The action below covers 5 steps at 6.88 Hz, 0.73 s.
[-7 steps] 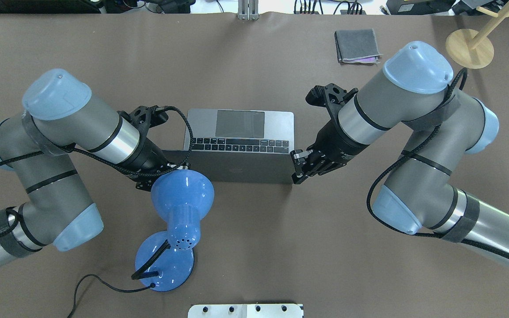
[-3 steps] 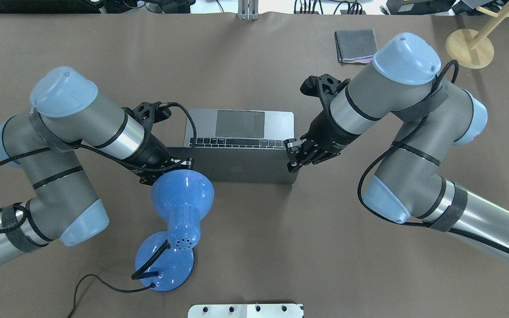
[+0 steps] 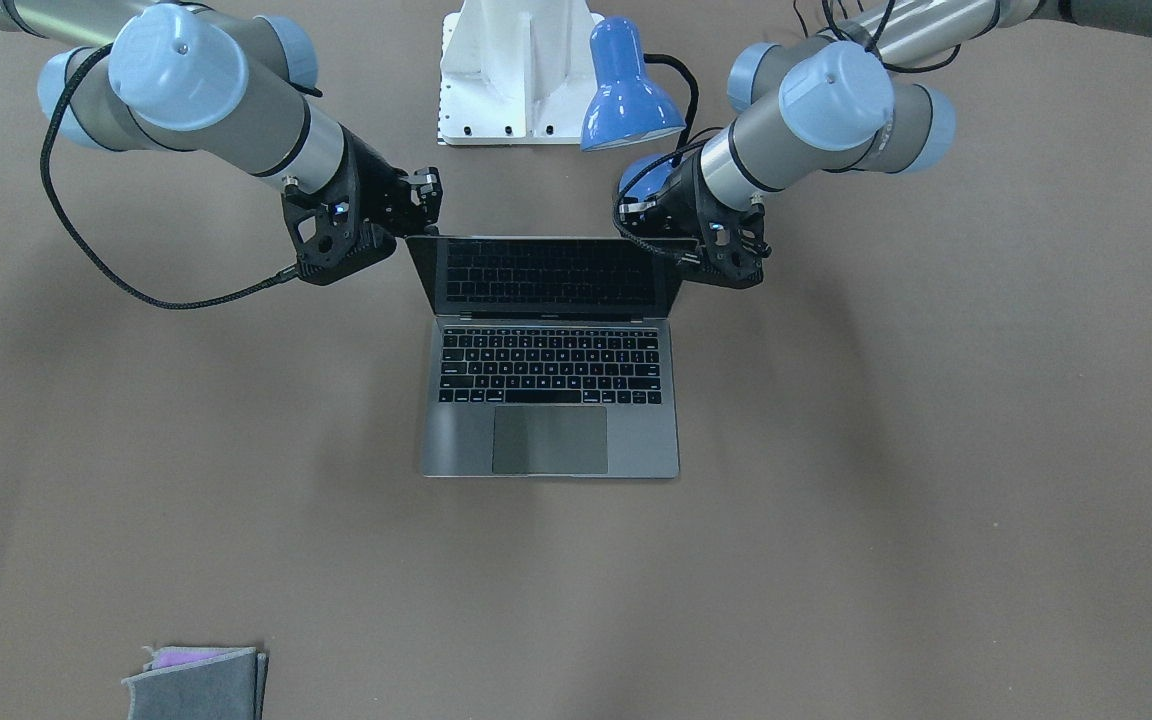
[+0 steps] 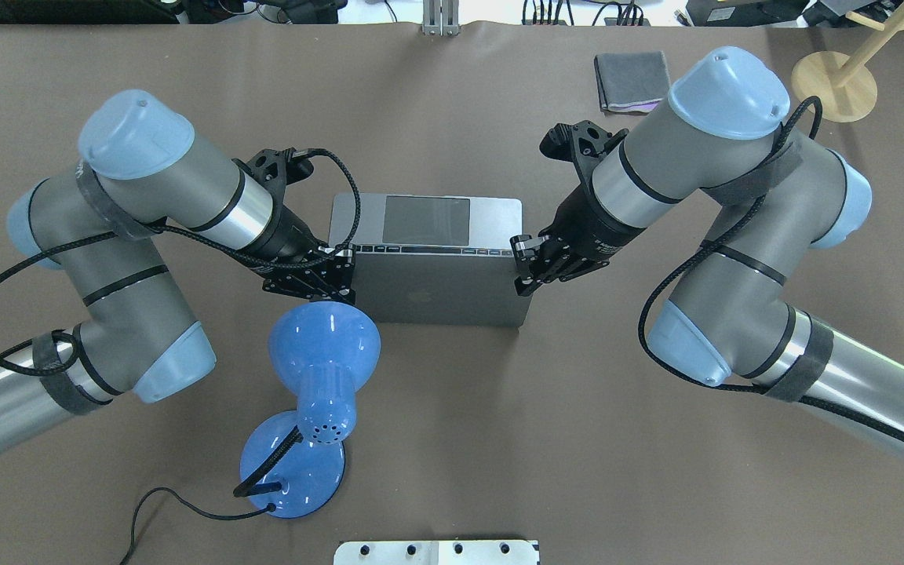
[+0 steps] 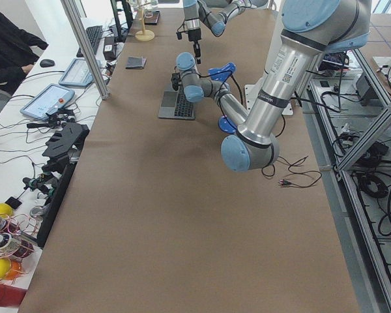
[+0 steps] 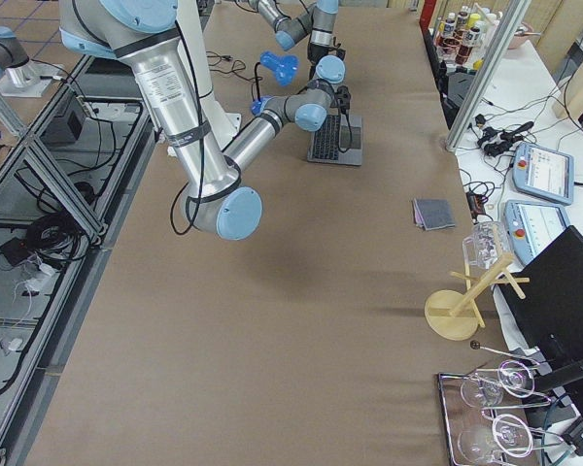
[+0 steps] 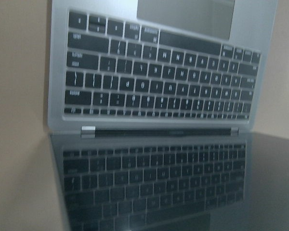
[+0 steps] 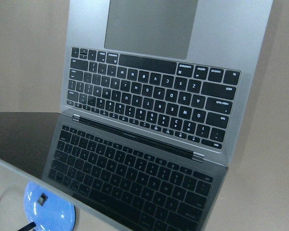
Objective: Close laptop
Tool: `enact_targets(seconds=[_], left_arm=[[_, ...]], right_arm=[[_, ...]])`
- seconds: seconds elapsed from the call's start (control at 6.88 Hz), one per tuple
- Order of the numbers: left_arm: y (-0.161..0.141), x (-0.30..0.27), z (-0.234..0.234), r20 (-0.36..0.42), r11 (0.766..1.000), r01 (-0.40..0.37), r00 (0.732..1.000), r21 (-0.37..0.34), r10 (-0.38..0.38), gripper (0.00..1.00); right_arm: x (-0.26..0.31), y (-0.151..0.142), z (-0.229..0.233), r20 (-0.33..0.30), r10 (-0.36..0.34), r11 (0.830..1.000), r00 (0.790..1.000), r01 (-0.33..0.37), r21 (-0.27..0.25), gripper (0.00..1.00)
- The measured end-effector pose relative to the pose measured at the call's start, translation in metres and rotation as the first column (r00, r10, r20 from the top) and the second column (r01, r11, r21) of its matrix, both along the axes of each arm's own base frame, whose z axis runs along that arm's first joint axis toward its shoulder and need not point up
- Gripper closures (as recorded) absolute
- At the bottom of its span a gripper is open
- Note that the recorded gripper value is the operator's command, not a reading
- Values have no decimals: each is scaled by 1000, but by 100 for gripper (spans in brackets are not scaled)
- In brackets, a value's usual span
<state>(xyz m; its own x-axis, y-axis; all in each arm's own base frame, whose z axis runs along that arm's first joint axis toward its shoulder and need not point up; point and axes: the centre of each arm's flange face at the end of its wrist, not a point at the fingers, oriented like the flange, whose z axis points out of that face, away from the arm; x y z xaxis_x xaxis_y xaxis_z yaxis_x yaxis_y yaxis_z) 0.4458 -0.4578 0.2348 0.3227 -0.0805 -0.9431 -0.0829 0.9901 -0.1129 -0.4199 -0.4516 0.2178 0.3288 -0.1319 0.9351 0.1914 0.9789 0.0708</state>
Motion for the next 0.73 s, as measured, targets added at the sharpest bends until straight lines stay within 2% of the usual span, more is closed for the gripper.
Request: enact_targets(seconds=[0.73], left_arm=[[-43, -5, 16, 34, 999, 35, 999, 24, -36, 100]], right_arm=[[-19, -65, -2, -23, 50, 999, 999, -50, -10, 100]])
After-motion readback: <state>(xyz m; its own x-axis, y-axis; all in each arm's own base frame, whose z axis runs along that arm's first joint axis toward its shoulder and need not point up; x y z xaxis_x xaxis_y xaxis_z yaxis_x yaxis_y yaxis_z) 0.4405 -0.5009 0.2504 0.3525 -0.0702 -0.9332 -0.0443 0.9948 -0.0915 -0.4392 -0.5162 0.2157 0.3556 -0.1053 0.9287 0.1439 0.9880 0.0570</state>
